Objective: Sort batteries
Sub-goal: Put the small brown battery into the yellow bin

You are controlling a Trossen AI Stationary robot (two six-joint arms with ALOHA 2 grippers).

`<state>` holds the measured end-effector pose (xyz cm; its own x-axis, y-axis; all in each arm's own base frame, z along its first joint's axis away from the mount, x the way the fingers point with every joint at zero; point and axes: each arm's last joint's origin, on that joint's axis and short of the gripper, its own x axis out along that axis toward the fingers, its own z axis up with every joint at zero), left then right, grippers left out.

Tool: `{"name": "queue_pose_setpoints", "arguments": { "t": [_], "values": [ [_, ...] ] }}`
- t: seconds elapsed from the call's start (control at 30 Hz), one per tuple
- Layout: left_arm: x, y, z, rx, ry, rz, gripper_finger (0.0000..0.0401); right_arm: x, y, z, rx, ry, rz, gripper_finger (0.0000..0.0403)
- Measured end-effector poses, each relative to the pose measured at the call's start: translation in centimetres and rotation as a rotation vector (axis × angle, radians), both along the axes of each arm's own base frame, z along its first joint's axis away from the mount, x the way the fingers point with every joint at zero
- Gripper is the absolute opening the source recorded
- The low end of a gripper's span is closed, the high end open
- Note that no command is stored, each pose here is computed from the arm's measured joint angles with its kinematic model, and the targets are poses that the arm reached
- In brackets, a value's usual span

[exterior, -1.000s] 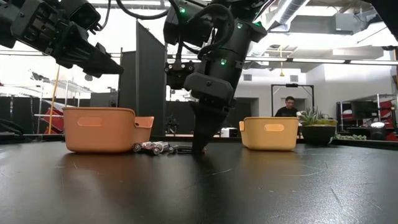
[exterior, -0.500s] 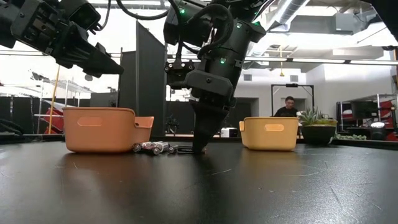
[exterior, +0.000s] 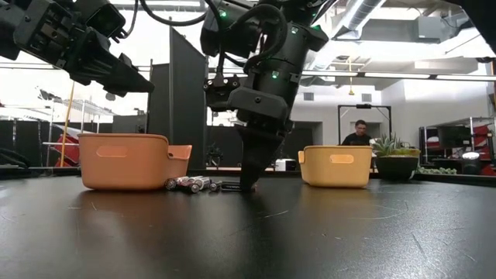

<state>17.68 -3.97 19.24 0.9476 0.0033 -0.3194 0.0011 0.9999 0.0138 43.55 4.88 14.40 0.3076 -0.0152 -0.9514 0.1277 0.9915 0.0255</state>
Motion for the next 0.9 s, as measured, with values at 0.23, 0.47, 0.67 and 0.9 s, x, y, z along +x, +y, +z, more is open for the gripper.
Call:
{"name": "queue_pose_setpoints", "arguments": {
  "t": [0.23,0.47,0.67,0.9],
  "values": [
    [0.0,0.0,0.0,0.000,0.001,0.000,0.0132,0.3,0.0,0.9,-0.006,0.014,0.009,0.0028],
    [0.0,0.0,0.0,0.000,0.001,0.000,0.0132,0.2,0.0,1.3,-0.012,0.034,0.010,0.0029],
    [0.0,0.0,0.0,0.001,0.004,0.000,0.0132,0.2,-0.1,1.3,-0.016,0.041,0.009,0.0029],
    [0.0,0.0,-0.1,0.002,0.006,0.000,0.0132,0.2,-0.7,2.0,-0.020,0.057,-0.005,0.0029]
  ]
}}
